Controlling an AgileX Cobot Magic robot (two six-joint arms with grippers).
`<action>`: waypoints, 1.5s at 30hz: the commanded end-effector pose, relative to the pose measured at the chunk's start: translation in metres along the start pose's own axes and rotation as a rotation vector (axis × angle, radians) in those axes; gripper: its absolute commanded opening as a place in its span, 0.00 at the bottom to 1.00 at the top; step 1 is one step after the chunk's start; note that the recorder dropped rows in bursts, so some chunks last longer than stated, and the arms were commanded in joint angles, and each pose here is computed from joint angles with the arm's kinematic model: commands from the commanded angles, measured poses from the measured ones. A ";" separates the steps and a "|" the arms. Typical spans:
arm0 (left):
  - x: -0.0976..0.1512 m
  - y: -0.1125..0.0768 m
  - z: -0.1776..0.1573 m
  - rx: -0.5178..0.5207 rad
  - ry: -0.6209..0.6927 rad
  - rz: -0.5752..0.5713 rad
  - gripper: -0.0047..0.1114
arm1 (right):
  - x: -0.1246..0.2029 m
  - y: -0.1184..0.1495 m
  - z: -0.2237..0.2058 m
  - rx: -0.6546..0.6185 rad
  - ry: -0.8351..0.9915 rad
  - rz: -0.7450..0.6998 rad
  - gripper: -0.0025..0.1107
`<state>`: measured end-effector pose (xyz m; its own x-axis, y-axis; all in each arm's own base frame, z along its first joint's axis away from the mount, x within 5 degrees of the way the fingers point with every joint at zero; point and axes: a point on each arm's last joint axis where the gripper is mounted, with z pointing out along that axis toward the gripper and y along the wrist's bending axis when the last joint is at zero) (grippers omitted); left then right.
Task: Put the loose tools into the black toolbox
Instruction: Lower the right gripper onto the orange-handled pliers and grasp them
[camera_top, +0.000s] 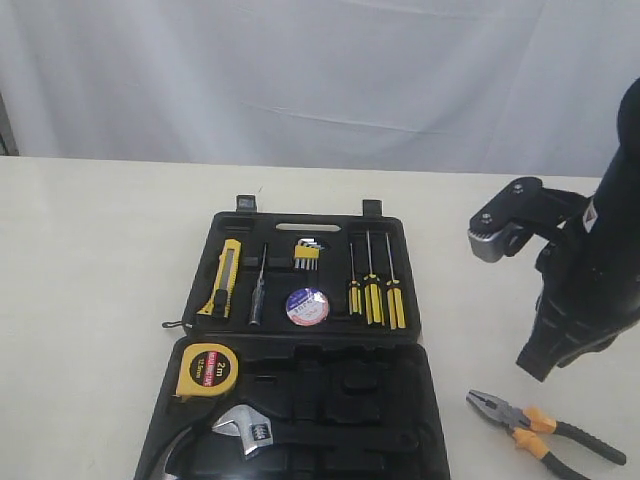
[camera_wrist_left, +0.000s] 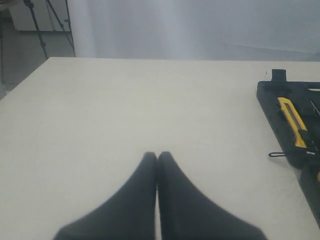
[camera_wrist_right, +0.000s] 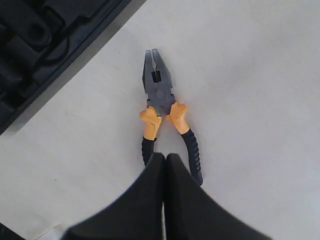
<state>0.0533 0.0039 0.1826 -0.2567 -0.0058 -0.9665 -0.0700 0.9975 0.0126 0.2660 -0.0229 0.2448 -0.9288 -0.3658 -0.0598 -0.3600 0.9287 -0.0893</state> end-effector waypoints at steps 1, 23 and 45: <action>0.000 0.000 0.000 0.005 -0.004 -0.005 0.04 | -0.003 -0.001 0.013 -0.034 0.036 -0.008 0.03; 0.000 0.000 0.000 0.005 -0.004 -0.005 0.04 | -0.016 -0.002 0.074 -0.094 0.080 -0.203 0.59; 0.000 0.000 0.000 0.005 -0.004 -0.005 0.04 | -0.010 -0.003 0.100 -0.021 0.048 -0.276 0.68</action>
<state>0.0533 0.0039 0.1826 -0.2567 -0.0058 -0.9665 -0.0700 0.9975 0.0126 0.2834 -0.0249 0.1480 -0.8076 -0.5895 0.0150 -0.5894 0.8060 -0.0540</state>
